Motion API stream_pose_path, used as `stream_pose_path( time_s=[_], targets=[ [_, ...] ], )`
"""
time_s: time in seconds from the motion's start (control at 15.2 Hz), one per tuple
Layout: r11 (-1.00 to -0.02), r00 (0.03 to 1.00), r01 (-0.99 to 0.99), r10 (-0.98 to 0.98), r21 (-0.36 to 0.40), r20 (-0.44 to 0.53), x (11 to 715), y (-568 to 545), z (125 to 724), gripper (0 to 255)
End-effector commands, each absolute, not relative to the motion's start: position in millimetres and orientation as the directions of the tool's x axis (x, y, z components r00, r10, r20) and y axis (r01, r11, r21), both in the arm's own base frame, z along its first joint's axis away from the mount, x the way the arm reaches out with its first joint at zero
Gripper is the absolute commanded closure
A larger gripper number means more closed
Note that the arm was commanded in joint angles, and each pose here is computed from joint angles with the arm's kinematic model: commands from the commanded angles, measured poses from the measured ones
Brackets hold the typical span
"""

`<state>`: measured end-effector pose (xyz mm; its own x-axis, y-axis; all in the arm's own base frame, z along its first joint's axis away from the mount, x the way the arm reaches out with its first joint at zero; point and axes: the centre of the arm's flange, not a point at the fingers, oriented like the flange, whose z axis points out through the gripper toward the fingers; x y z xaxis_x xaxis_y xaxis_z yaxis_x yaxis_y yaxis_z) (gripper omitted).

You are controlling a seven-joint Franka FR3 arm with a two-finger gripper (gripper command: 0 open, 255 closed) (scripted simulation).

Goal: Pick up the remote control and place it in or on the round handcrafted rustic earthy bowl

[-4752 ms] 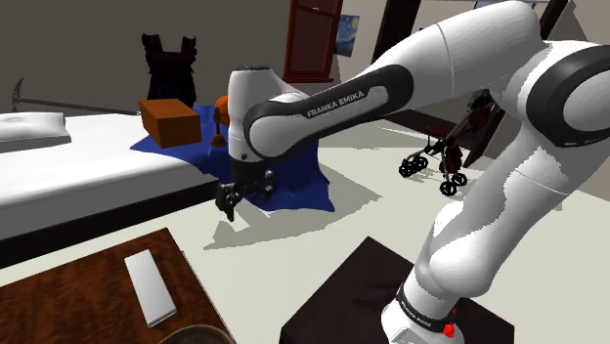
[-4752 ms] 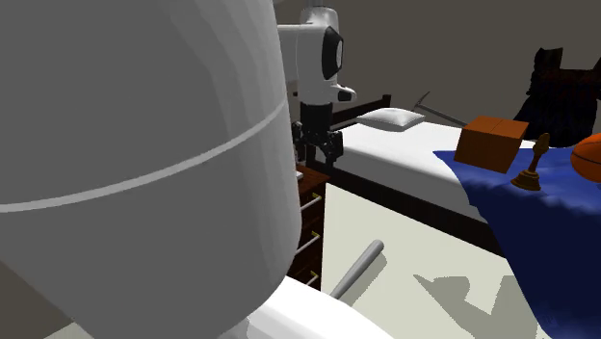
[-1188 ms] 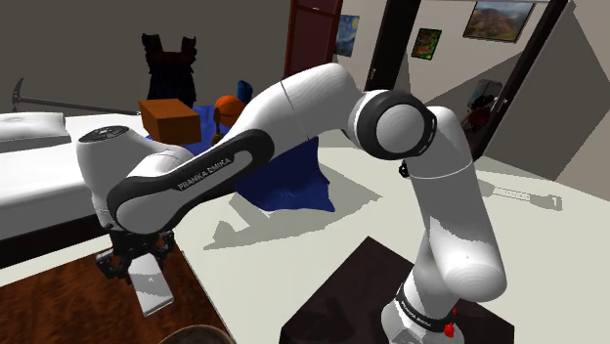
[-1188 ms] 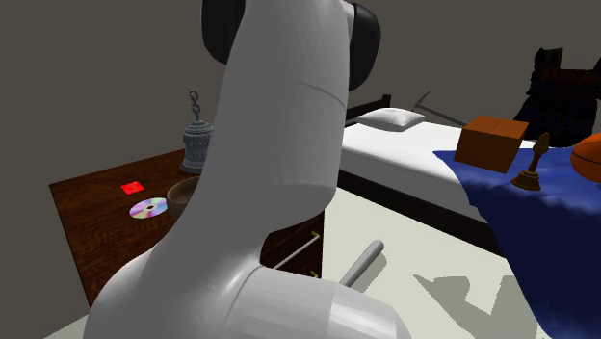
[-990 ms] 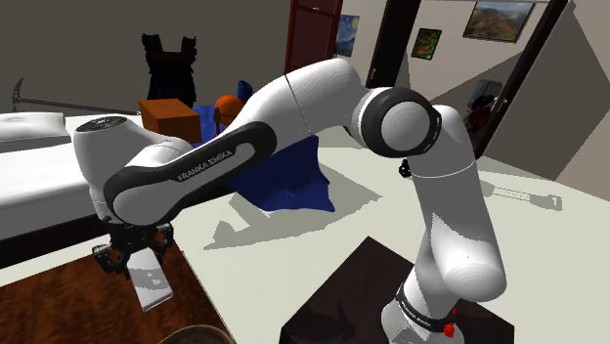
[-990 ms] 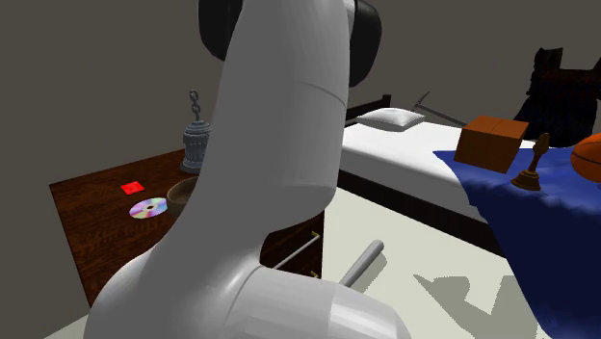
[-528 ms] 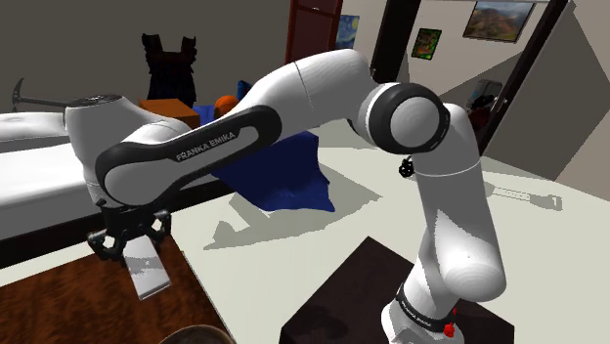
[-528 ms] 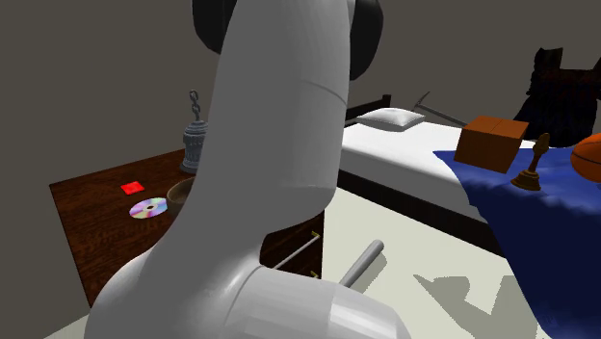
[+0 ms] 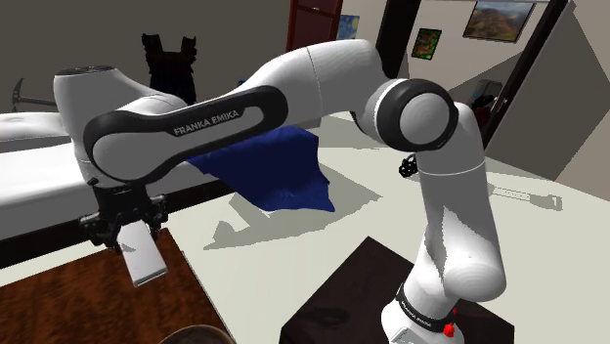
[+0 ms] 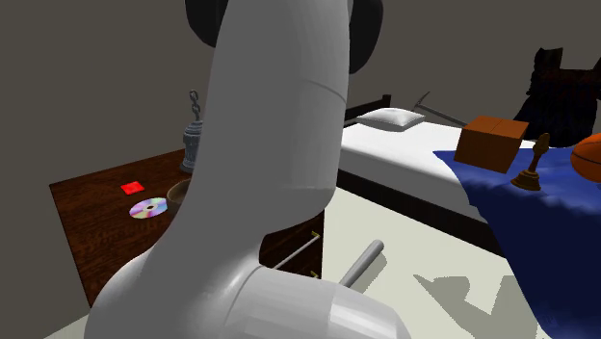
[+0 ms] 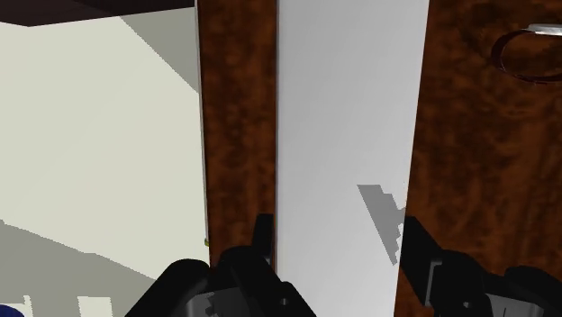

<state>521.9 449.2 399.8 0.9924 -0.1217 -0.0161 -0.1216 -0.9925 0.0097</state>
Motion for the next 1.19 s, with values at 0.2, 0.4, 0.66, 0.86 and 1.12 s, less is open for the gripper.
stream_pose_path(
  time_s=[0.2, 0.4, 0.66, 0.86, 1.12],
  targets=[
    [-0.993, 0.992, -0.121, -0.121, 0.01, -0.016, 522, 448, 426, 255],
    [-0.993, 0.992, -0.121, -0.121, 0.01, -0.016, 509, 450, 435, 255],
    [-0.993, 0.992, -0.121, -0.121, 0.01, -0.016, 457, 457, 436, 255],
    [-0.993, 0.992, -0.121, -0.121, 0.01, -0.016, 418, 462, 436, 255],
    [-0.993, 0.992, -0.121, -0.121, 0.01, -0.016, 365, 469, 438, 255]
  ],
)
